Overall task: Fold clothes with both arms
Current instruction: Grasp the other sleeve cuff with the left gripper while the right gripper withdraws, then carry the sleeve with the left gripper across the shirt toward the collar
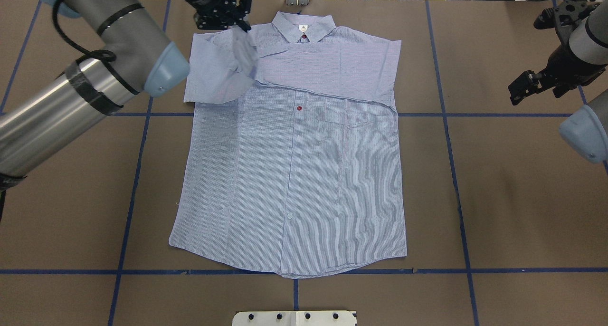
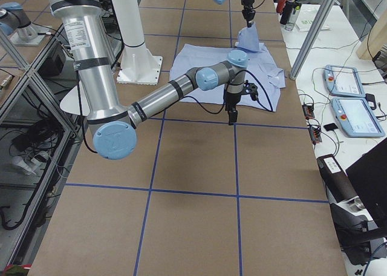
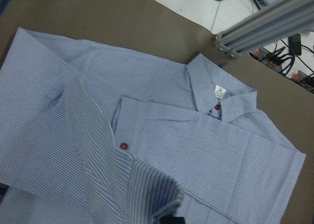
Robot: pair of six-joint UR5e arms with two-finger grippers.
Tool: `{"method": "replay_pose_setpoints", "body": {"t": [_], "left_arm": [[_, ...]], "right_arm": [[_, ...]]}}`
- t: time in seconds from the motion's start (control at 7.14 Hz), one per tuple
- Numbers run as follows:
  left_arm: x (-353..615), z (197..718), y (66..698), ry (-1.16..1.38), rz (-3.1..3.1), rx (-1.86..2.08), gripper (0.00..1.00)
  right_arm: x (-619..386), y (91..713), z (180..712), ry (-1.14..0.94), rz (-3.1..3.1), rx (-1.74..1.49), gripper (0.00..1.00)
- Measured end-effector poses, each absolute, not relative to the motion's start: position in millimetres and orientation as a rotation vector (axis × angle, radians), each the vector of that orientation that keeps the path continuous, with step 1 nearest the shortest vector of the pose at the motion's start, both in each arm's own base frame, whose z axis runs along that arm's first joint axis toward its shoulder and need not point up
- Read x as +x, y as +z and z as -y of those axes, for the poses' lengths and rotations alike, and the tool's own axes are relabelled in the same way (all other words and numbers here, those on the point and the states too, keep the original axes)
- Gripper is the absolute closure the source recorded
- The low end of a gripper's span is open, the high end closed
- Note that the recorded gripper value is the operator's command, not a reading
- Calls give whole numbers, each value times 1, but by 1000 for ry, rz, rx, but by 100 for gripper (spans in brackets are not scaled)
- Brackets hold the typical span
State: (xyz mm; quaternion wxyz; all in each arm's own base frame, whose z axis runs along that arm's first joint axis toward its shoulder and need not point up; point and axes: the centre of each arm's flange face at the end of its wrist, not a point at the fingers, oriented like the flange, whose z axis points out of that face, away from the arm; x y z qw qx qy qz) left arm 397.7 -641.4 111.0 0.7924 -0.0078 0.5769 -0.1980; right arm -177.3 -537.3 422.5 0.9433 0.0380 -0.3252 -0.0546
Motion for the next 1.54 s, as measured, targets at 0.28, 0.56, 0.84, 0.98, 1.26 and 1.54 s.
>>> {"method": "replay_pose_setpoints", "body": {"t": [0.28,0.56,0.84,0.98,1.26,1.54], "left_arm": [[426,647,99,-433,-1300,-39,100],[435,646,94,-426,-1327,-40,100],[444,649,95,-409,-1354,-31,100],[448,653,95,-402,-1366,-24,100],[454,659,92,-390,-1385,-13,100],[468,659,89,-379,-1405,10,100]], "right_arm": [[-177,423,537,-110,662,77,0],[-177,424,537,-110,662,76,0],[-176,424,537,-110,661,75,0],[-177,424,538,-110,661,75,0],[-176,426,538,-109,659,74,0],[-176,427,538,-108,658,73,0]]}}
